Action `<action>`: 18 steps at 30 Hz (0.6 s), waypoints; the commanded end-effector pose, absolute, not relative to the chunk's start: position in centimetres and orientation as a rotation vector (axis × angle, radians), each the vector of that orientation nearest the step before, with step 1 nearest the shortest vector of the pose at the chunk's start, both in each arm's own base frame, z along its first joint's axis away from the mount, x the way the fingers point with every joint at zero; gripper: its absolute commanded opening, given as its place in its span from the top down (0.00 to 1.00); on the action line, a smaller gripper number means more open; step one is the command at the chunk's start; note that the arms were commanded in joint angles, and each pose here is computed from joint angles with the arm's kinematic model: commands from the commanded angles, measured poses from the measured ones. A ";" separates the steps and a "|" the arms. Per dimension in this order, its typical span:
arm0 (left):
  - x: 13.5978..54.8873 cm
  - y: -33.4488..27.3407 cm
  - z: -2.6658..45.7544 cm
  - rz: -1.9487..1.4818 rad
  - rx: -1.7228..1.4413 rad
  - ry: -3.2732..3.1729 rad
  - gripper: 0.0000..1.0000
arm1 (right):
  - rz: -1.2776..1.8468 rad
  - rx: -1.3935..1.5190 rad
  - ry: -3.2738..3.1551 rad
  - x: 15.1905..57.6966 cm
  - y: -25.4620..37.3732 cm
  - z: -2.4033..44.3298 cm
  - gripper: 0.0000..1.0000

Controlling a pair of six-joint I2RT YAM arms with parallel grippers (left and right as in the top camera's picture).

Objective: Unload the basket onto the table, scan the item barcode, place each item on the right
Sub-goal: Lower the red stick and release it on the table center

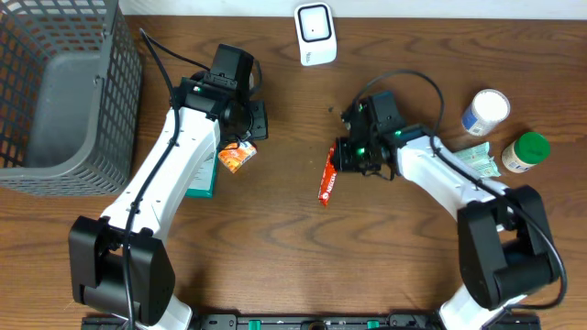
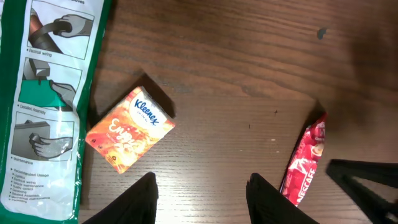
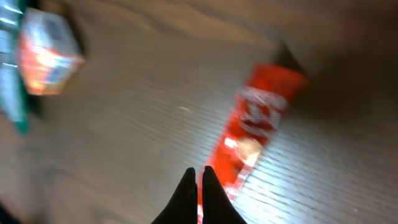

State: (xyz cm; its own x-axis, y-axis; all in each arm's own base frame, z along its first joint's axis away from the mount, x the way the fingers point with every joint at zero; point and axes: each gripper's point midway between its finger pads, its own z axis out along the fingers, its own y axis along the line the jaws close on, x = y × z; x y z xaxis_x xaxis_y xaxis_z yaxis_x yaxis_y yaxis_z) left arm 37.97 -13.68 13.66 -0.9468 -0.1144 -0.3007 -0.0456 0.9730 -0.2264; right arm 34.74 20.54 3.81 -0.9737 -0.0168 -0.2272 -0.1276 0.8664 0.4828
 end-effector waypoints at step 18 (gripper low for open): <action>34.9 -17.5 7.8 -0.534 0.038 2.926 0.52 | 0.643 0.349 2.885 33.7 16.0 -1.7 0.90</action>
State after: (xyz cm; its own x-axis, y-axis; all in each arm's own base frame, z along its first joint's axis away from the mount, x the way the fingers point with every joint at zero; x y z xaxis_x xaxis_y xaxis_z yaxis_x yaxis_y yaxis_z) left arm 36.57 -14.72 10.10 -0.9665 -0.0823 -0.2431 -0.0157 0.9644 -0.2640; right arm 34.94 16.12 -0.09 -0.9549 0.2479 -0.1631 0.1553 0.8858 0.4374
